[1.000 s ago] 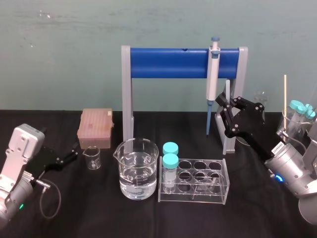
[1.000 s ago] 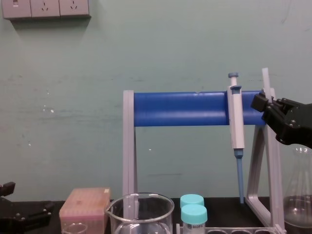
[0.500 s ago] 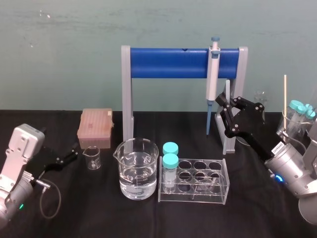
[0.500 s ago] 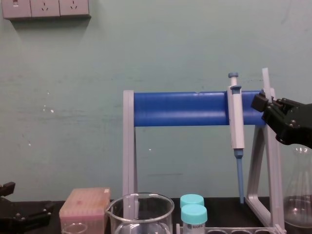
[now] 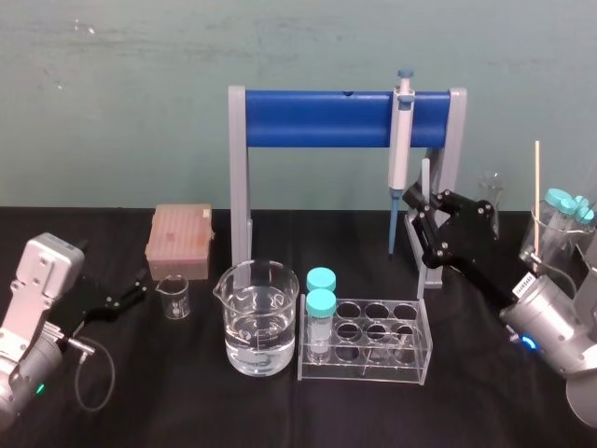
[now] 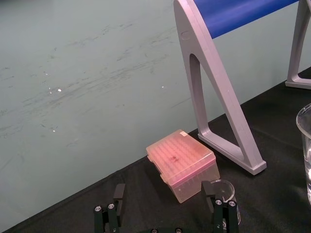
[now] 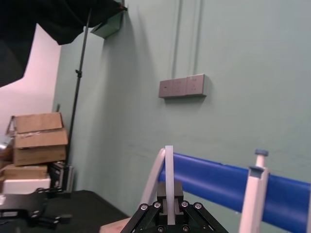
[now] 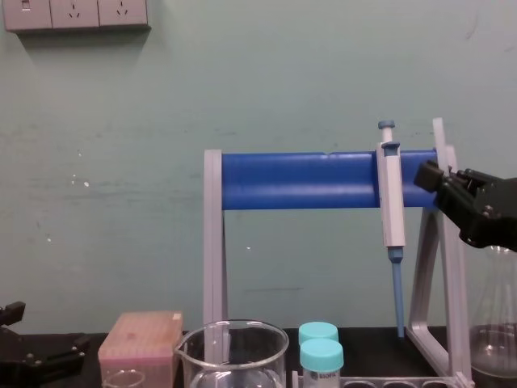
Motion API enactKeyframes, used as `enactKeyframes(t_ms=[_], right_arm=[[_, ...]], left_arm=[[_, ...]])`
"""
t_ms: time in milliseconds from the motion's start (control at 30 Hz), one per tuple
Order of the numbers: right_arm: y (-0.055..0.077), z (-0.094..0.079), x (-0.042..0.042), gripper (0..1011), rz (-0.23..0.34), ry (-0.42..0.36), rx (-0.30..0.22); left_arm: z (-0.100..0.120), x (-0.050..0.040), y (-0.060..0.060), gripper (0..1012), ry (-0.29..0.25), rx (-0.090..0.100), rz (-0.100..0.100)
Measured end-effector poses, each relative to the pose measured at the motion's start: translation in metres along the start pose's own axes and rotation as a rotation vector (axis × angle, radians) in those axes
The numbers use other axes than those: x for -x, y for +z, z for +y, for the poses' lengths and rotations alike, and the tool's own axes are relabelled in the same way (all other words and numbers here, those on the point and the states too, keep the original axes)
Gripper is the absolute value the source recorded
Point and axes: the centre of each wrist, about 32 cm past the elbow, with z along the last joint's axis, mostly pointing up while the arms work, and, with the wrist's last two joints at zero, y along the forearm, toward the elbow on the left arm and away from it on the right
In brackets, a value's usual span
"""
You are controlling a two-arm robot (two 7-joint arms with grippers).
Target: Pick up the stirring rod with one hand, then place it down.
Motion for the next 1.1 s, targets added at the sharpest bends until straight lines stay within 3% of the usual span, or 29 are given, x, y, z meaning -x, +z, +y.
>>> enactKeyframes(t_ms=[333,1100], right_arm=[[0.001,-0.009,0.0058,67,0.024,0.02,0.034],[-0.013,-0.011,0.0043,67,0.091,0.053,0.069]], left_arm=[[0.0,0.0,0.0,1000,0.0,0.0,0.0],[0.0,0.0,0.0,1000,0.0,0.0,0.0]])
